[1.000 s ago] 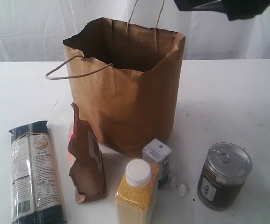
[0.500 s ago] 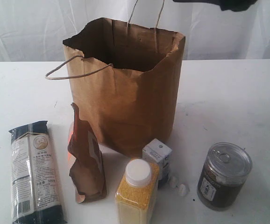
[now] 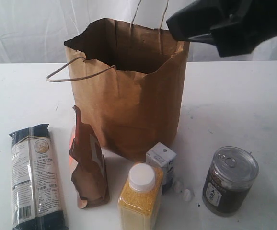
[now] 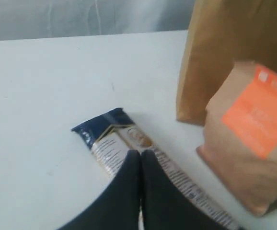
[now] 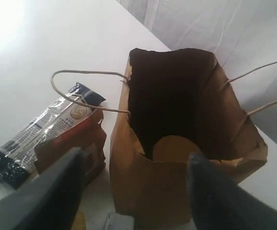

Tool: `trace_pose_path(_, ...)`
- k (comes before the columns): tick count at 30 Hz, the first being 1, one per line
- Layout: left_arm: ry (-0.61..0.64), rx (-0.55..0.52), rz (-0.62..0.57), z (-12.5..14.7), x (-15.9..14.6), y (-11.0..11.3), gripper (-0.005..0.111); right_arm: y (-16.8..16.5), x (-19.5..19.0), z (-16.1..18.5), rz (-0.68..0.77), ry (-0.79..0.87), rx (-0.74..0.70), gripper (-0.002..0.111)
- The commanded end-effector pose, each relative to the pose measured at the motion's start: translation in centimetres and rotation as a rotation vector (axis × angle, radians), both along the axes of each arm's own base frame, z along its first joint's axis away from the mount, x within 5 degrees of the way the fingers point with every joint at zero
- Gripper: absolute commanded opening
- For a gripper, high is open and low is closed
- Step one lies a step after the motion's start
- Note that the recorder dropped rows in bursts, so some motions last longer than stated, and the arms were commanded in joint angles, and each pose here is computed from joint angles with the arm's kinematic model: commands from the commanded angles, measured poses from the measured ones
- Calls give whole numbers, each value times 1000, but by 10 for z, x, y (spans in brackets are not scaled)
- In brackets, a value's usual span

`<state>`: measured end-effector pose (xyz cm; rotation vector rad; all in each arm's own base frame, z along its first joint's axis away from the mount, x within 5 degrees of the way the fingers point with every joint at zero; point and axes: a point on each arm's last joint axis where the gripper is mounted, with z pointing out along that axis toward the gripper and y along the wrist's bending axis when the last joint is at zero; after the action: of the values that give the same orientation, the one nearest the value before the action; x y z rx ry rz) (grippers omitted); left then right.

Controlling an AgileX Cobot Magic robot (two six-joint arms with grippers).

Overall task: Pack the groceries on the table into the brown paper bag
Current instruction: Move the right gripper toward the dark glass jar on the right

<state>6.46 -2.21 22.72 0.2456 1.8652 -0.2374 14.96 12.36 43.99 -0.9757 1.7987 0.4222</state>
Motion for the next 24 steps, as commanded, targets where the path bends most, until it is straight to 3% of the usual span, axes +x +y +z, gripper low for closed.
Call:
trace_pose_path(1,22,89,6,-33,-5,4,0,-10,-15,2,-14,-24,52,58)
trace_pose_path(6,35,92,6,-59,-10,5,0,-22,-33,-1,-24,-39,86,58)
trace_pose_path(24,-9,83,3,-57,-14,6,0,-54,-77,-60,-102,86,115,58)
